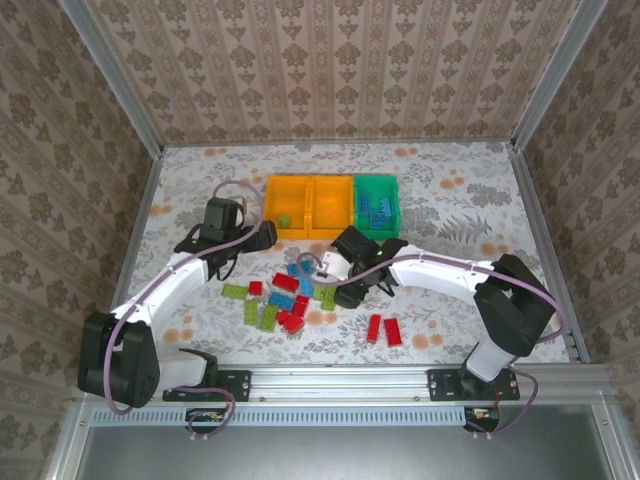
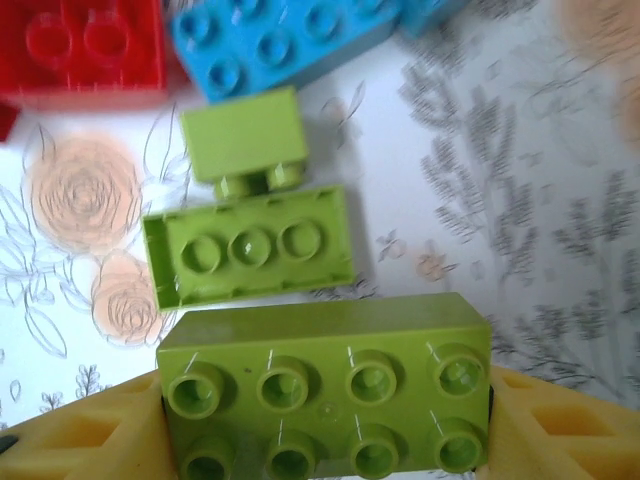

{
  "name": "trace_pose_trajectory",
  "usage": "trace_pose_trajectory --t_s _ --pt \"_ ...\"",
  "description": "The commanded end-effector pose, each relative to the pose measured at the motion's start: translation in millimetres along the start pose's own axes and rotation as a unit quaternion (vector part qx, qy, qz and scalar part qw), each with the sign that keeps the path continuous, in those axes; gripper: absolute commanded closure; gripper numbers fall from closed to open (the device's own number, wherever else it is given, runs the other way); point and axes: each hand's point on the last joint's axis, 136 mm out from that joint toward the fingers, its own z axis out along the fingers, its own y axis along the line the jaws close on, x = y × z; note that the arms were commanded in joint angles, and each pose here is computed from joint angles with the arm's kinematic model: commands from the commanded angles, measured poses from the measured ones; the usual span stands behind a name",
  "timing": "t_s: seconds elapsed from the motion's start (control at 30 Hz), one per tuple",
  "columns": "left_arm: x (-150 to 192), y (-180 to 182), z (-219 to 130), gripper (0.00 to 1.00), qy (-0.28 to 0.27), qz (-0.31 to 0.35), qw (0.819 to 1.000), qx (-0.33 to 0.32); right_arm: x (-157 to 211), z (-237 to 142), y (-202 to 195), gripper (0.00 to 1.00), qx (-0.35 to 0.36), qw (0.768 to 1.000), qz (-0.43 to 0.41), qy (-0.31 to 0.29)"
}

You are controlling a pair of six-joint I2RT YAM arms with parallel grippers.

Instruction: Sort the legos into containers by color

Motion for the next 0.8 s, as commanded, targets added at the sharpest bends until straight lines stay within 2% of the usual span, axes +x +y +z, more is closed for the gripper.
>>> trace_pose_trajectory --t_s 0.0,0.2,0.37,0.5,0.77 --pt "4.0 7.4 -5.0 0.00 -0.001 -0.004 1.000 -0.013 -47.2 -21.0 -15.9 0.40 0.005 0.996 0.045 -0.082" --pt "14.5 11.2 -6.8 0.00 0.007 -0.001 1.000 -0.017 -114.2 -33.7 -52.0 0.40 0.017 0.980 0.129 -0.150" --pt "26.6 16.8 -7.8 0.00 0.013 0.000 1.000 -0.022 -155.9 -35.6 -98.9 0.41 0.014 0.950 0.244 -0.196" --pt "34.2 20.7 -7.3 0.00 0.019 -0.001 0.999 -0.026 -178.2 -26.2 -125.1 0.42 0.002 0.927 0.314 -0.206" --pt "41.3 27.6 -9.2 0.00 0.022 0.000 0.999 -0.037 -197.6 10.8 -160.2 0.40 -0.006 0.902 0.386 -0.194"
